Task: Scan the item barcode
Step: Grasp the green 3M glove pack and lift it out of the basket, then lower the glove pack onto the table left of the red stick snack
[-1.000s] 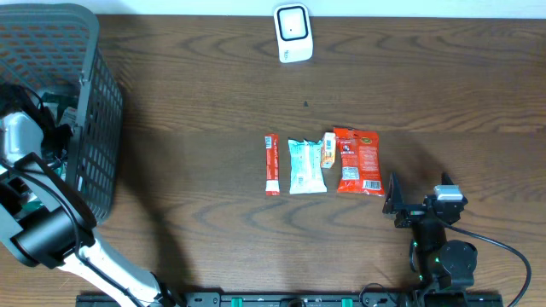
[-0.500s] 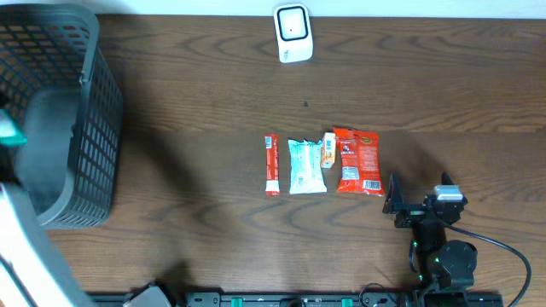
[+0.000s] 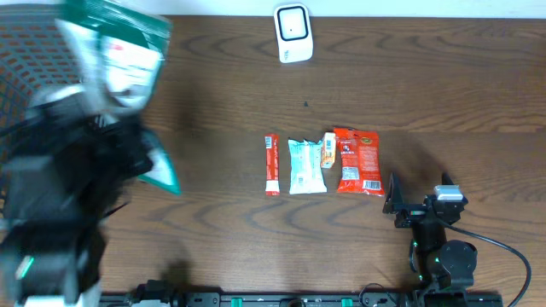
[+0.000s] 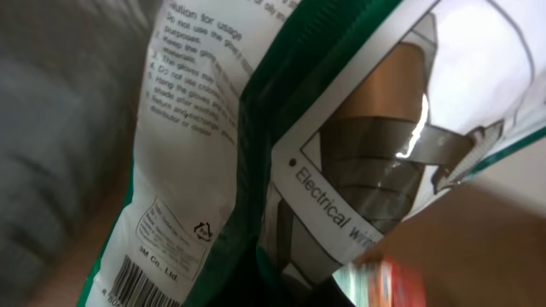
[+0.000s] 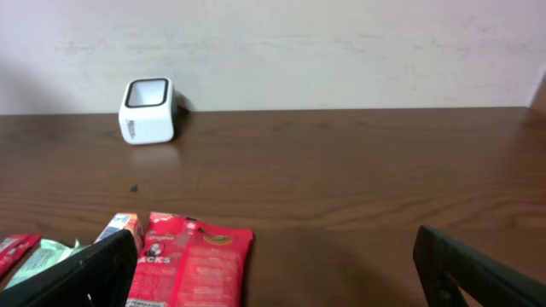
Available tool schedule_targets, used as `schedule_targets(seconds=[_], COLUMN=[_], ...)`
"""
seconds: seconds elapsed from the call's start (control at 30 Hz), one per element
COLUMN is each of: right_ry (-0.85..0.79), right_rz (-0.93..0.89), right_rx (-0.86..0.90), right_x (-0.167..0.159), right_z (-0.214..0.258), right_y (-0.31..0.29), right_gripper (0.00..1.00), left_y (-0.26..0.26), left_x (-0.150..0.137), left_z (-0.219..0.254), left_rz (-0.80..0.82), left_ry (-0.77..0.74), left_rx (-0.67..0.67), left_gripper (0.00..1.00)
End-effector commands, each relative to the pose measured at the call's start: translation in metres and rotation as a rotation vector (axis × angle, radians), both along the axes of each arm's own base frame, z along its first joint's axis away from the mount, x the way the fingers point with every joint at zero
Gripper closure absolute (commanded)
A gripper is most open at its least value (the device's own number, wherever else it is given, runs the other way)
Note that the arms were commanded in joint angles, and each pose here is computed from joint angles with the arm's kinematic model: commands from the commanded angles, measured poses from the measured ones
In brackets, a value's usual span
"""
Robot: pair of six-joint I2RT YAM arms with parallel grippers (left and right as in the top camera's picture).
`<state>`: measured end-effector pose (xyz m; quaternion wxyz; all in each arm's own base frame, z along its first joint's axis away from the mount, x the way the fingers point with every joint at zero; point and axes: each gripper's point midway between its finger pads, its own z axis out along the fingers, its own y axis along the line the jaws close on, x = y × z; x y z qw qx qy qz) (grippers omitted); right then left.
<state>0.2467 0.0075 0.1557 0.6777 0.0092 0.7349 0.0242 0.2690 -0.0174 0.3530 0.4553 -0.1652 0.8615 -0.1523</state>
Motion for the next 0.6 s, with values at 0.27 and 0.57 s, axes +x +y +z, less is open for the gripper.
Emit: schedule_targets(seconds=[0.27, 0.57], right_ry=[0.0, 0.0], right_rz=[-0.016, -0.016], right_rx=[0.016, 0.016], right_x=[0.0, 0.0], right_z=[0.0, 0.0], right_y=[-0.003, -0.003], right_gripper=[0.01, 0.01], left_y=[-0.107, -0.127], left_x=[0.061, 0.063], left_z=[-0.224, -0.294], left_rz=[-0.154, -0.163], left_ry=[0.528, 0.696], left_rx=[0.048, 0.072], left_gripper=[0.93, 0.88])
